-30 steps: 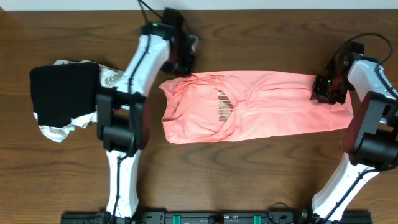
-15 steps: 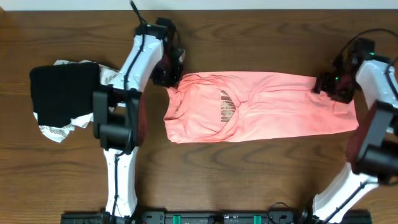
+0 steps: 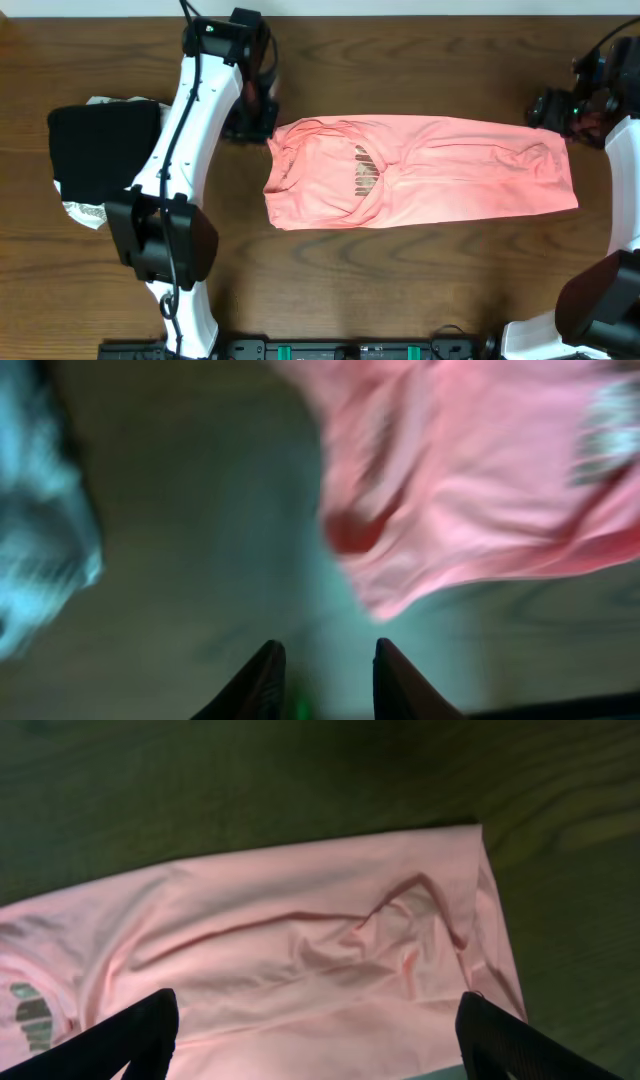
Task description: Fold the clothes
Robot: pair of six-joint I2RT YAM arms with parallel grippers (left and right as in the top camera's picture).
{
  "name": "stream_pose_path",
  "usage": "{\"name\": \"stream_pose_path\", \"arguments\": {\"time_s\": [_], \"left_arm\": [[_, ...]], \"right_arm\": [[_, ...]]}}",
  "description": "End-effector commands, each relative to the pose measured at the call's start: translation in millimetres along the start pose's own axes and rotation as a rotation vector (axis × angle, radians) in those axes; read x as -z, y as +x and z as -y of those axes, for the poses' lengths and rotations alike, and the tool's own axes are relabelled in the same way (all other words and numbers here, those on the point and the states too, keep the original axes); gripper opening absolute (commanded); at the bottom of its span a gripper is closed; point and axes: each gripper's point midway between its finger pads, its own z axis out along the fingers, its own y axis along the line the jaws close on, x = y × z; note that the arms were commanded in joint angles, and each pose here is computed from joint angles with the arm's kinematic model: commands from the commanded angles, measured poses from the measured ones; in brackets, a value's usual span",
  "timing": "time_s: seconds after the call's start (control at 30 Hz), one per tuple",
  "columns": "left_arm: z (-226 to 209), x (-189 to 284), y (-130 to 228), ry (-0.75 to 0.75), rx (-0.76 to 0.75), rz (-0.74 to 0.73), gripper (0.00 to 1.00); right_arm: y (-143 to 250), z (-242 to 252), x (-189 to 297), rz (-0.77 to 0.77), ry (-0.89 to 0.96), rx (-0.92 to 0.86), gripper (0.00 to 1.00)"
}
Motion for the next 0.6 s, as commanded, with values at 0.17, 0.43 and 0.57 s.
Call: {"name": "stream_pose_path", "arguments": {"time_s": [0.17, 0.43, 0.57], "left_arm": [[-53.1, 63.7, 54.7, -0.273, 0.228, 0.093, 0.30], [-44.3, 53.2, 80.0, -0.158, 0.375, 0.229, 0.42], [-0.2, -1.2, 78.0, 0.127, 0.412, 0.212, 0.49]], "right_arm": [[9.7, -3.5, 4.9, -0.037, -0.025, -0.032, 0.90], [11.9, -3.1, 4.5, -0.047, -0.022, -0.094, 0.85], [11.6, -2.9, 4.5, -0.046, -0.022, -0.100, 0.85]]}}
